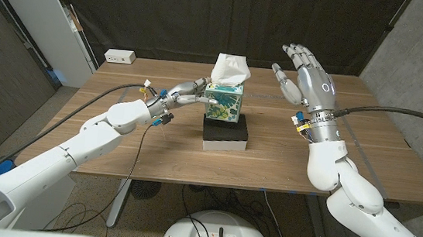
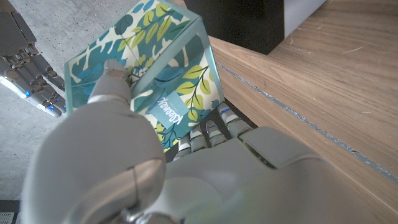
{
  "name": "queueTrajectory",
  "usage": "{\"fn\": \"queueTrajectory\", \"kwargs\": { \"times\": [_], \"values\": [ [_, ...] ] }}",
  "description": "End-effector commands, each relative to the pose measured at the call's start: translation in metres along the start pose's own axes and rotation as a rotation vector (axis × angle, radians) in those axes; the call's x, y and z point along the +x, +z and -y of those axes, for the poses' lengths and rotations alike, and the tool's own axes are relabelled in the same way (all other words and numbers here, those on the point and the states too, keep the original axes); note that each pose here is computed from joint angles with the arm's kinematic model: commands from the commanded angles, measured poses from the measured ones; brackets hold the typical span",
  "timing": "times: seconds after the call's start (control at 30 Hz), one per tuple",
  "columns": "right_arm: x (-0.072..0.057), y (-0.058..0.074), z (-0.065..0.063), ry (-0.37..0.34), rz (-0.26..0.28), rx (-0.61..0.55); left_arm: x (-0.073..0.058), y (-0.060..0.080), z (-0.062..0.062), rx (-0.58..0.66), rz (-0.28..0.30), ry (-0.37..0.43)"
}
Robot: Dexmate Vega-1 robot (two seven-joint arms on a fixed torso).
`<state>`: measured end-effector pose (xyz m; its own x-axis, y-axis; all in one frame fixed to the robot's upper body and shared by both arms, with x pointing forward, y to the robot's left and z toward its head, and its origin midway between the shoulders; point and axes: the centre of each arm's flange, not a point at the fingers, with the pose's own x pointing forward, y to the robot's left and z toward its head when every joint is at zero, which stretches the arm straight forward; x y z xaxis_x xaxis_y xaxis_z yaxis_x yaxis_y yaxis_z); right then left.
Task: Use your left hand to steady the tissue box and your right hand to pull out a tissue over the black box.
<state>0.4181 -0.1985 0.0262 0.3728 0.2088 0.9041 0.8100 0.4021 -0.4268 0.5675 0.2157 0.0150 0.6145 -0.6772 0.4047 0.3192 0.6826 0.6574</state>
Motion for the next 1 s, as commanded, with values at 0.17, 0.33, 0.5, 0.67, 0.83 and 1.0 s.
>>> {"fn": "queueTrajectory", "kwargs": {
  "times": [0.17,0.33,0.5,0.67,0.83,1.0],
  "values": [
    [0.014,0.008,-0.005,0.052,0.057,-0.028,-0.001,-0.001,0.002,-0.002,0.001,0.005],
    [0.018,0.012,-0.007,0.068,0.08,-0.034,0.0,-0.002,0.003,-0.004,0.002,0.005],
    [0.024,0.017,-0.009,0.09,0.108,-0.051,0.0,-0.002,0.003,-0.002,0.003,0.007],
    [0.029,0.022,-0.011,0.114,0.132,-0.061,-0.002,-0.001,0.003,-0.001,0.004,0.01],
    [0.035,0.025,-0.013,0.137,0.147,-0.058,-0.004,-0.001,0.003,0.001,0.002,0.014],
    [0.04,0.026,-0.015,0.169,0.157,-0.055,-0.004,0.0,0.003,0.001,0.004,0.014]
  ]
}}
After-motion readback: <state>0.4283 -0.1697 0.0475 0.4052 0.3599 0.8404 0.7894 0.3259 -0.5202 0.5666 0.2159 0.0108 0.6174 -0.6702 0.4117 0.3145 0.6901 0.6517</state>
